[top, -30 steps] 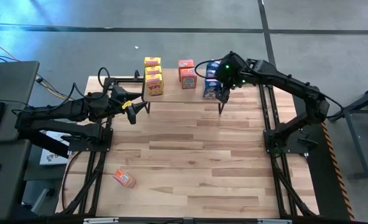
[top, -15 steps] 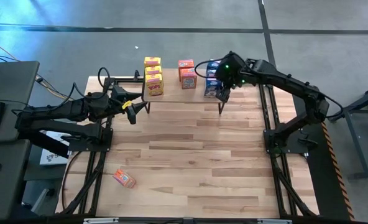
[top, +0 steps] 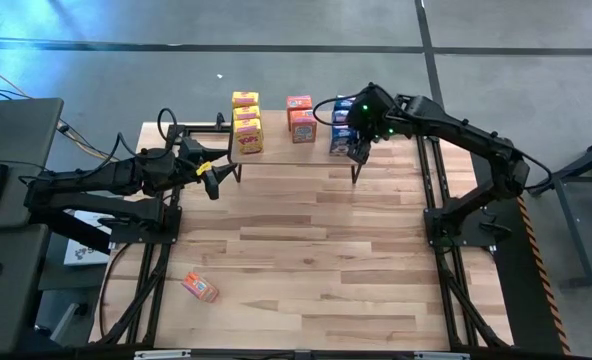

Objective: Stack cereal on shelf
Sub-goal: Put the blue cereal box aligned with the other blue cereal box on the shelf, then put the orange cereal box aligned with the other orange cereal box on the shelf

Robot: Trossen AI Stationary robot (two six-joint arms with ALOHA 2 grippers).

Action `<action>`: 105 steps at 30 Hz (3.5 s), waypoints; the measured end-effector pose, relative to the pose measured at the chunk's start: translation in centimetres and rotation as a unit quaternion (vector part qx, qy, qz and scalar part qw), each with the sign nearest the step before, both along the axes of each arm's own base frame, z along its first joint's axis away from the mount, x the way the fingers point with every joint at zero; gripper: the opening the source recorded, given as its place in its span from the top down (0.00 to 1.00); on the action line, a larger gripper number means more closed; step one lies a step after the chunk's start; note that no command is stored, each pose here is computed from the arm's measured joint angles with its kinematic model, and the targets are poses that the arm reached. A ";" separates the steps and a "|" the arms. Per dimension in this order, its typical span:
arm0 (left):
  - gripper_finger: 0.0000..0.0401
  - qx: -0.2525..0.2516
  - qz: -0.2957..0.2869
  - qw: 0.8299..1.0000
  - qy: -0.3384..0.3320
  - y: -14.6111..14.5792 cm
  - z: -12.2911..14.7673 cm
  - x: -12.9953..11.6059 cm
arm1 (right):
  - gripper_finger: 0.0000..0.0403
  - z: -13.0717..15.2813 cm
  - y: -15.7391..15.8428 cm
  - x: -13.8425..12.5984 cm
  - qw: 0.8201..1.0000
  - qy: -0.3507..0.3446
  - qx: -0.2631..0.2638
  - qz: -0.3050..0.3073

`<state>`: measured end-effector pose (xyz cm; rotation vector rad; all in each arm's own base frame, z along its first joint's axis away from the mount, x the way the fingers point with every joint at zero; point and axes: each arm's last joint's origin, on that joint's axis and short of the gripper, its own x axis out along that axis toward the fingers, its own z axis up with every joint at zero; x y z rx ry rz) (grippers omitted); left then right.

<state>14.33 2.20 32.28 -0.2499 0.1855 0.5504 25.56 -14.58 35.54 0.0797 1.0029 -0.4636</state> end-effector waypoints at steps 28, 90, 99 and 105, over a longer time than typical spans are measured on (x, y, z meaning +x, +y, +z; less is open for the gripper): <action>0.40 0.000 0.000 1.000 0.000 0.0 0.0 0.0 | 0.25 0.2 0.1 -0.2 1.000 0.004 -0.005 0.000; 0.40 0.000 0.000 1.000 -0.001 0.0 0.0 0.0 | 0.21 4.7 11.6 -5.9 0.998 -0.048 0.006 -0.050; 0.40 0.000 0.000 1.000 -0.004 0.0 0.1 0.0 | 0.21 4.8 14.9 -5.8 0.994 -0.081 -0.003 -0.073; 0.40 0.000 -0.001 1.000 -0.004 0.0 0.1 0.0 | 0.21 4.8 16.2 -5.9 0.993 -0.097 -0.001 -0.074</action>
